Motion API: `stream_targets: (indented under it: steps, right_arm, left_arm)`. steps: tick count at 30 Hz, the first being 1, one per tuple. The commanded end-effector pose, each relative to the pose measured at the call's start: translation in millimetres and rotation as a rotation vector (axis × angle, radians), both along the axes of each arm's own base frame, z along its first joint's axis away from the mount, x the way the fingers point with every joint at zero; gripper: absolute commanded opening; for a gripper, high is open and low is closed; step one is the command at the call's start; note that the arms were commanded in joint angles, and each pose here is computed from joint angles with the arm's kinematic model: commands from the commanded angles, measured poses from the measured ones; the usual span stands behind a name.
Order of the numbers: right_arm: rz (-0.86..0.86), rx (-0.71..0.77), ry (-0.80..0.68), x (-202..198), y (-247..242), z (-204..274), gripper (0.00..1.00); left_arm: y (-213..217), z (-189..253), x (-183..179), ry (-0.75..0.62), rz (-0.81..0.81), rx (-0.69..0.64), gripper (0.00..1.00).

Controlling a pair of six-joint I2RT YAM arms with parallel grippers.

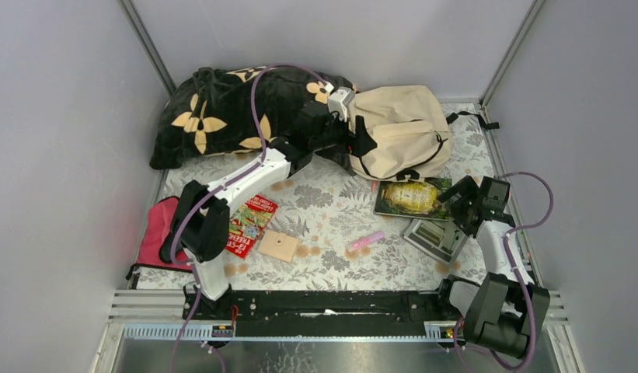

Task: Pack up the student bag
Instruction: Place the book in the student bag, then pick up the book from the center of the board.

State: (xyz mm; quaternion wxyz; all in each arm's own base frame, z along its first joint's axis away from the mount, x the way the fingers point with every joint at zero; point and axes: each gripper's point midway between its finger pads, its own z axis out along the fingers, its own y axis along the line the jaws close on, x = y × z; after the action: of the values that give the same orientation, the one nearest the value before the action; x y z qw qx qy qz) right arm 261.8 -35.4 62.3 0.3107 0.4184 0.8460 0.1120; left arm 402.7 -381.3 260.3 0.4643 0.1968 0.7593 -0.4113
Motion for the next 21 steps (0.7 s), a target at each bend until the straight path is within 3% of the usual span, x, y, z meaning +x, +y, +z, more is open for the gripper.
stream_targets:
  steps: [1, 10, 13, 18, 21]
  right_arm:
    - [0.066, 0.157, -0.143, 14.9, 23.7, 5.2, 1.0]
    - [0.026, 0.264, -0.238, 19.6, 32.7, 3.5, 0.93]
    - [0.025, 0.256, -0.244, 20.7, 31.0, 5.8, 0.85]
    - [0.03, 0.23, -0.241, 24.5, 25.7, 15.6, 0.58]
    - [0.048, 0.244, -0.266, 28.2, 28.5, 25.6, 0.31]
  left_arm:
    - [-6.7, -28.6, -8.3, 0.039, -0.02, 0.005, 0.89]
    - [-21.2, -62.8, -24.8, 0.132, -0.066, -0.009, 0.85]
    - [-19.3, -72.5, -26.6, 0.146, -0.06, 0.007, 0.85]
    - [-20.8, -69.7, -31.7, 0.164, -0.073, -0.023, 0.84]
    - [-21.1, -65.0, -31.6, 0.154, -0.074, -0.03, 0.84]
